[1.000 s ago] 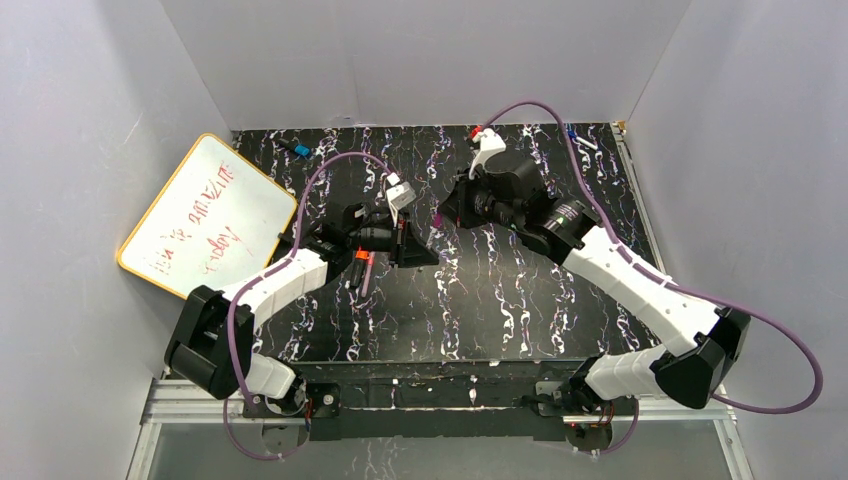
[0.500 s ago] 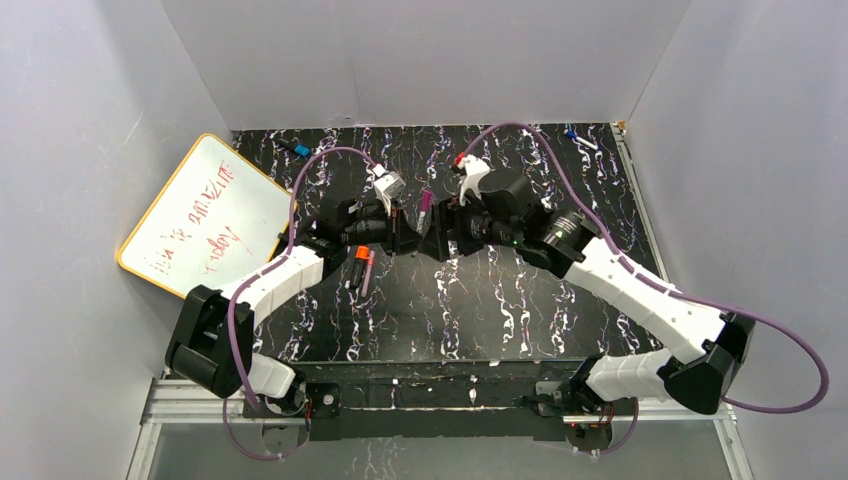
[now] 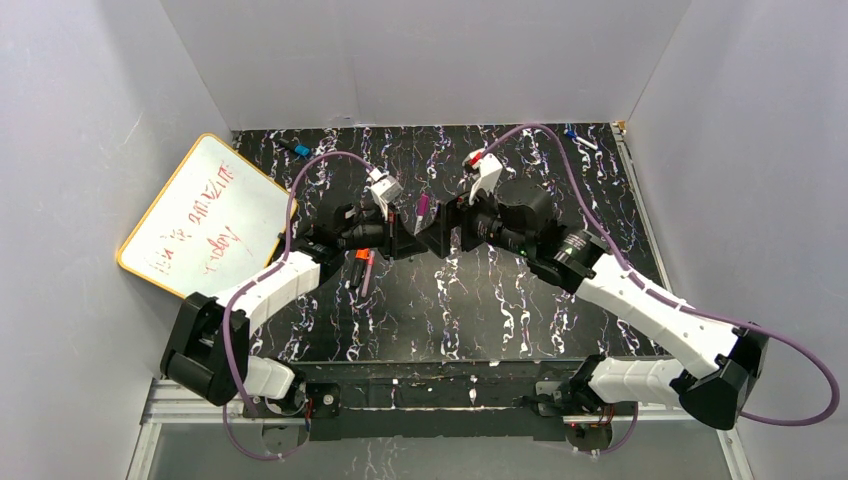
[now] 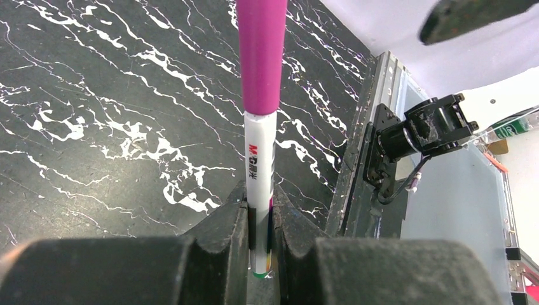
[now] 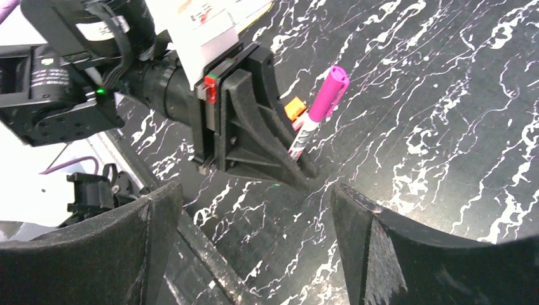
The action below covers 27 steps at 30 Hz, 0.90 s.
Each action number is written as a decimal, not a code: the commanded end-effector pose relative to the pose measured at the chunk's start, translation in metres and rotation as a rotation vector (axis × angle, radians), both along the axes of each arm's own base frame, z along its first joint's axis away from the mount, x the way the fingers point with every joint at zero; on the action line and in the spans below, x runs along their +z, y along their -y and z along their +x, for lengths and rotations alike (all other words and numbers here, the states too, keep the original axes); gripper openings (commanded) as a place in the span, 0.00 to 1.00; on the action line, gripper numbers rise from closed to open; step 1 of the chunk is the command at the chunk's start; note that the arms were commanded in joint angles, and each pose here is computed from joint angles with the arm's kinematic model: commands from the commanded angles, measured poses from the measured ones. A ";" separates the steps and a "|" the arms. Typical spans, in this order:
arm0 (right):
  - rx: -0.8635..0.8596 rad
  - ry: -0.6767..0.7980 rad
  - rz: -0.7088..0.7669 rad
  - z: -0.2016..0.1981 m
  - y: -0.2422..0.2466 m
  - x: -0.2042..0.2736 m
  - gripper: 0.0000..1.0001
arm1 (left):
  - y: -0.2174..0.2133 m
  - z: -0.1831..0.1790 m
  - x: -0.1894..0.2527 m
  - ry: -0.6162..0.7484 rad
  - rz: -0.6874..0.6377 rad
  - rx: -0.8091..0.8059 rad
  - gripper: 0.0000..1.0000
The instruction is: Insert the pens into the pen caps
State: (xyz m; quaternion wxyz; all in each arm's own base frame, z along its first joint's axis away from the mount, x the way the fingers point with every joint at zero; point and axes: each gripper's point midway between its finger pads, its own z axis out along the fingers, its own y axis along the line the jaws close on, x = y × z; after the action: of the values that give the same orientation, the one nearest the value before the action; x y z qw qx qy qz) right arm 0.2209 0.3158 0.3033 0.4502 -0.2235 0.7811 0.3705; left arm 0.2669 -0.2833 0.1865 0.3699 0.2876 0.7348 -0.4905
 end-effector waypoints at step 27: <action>-0.155 0.171 0.198 0.088 -0.009 0.028 0.65 | 0.006 -0.029 0.039 0.026 -0.120 -0.135 0.00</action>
State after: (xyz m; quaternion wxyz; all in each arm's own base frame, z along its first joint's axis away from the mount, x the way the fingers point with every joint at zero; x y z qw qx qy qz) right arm 0.3024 0.3179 0.3105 0.5452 -0.1477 0.7401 0.3650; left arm 0.2471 -0.2899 0.2148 0.3567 0.3054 0.6959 -0.5434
